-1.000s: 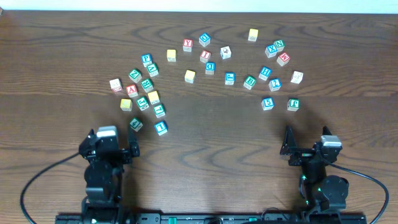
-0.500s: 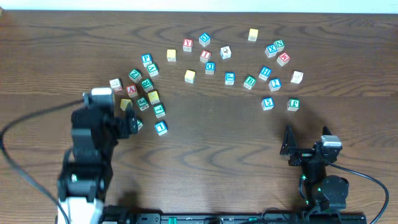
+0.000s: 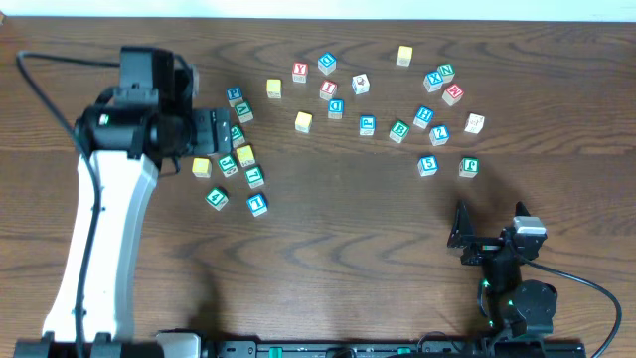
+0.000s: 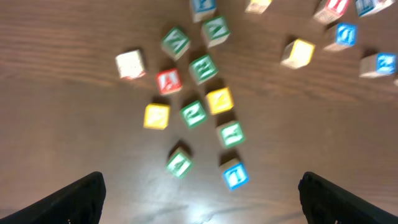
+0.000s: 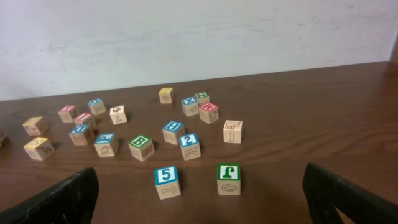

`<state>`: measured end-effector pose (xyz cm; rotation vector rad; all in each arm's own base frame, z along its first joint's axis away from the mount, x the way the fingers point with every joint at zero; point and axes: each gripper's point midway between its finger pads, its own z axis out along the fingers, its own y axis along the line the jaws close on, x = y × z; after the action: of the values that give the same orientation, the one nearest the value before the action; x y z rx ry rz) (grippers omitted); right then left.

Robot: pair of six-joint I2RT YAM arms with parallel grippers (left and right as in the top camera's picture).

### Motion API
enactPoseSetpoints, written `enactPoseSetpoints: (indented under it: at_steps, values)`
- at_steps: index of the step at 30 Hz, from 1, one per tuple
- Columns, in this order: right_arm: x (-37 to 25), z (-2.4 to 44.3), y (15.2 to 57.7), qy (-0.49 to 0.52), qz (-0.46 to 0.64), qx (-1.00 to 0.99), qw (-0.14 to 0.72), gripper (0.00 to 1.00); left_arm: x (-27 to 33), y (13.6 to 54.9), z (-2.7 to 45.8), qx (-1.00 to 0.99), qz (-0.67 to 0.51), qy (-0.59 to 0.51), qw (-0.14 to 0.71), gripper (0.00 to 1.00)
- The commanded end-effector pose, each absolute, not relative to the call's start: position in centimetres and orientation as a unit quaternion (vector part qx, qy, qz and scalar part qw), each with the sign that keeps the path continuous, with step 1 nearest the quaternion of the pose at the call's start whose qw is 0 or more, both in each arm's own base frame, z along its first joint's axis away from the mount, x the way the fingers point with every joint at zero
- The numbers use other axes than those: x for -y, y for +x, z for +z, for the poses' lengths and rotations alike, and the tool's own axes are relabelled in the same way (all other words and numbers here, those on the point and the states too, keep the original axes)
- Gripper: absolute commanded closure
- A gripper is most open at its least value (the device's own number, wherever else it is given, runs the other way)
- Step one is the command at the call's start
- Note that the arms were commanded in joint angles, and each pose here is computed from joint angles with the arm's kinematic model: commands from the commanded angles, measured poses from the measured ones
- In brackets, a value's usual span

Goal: Spell out AI2
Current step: 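Move the left gripper over the red-faced A block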

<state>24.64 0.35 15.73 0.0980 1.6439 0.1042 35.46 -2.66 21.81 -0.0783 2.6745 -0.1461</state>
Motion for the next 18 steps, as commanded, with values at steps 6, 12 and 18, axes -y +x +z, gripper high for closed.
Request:
enactPoseSetpoints:
  at_steps: [6, 12, 18]
  values:
    - [-0.1, 15.6, 24.6, 0.052, 0.047, -0.731, 0.678, 0.01, 1.8, 37.4, 18.2, -0.982, -0.028, -0.037, 0.184, 0.02]
    - [-0.1, 15.6, 24.6, 0.052, 0.047, -0.731, 0.678, 0.01, 0.9, 38.7, 15.1, -0.983, -0.014, -0.097, 0.155, 0.01]
    - [-0.1, 15.6, 24.6, 0.052, 0.047, -0.731, 0.678, 0.01, -1.2, 40.2, 12.1, -0.979, -0.011, -0.148, 0.139, 0.08]
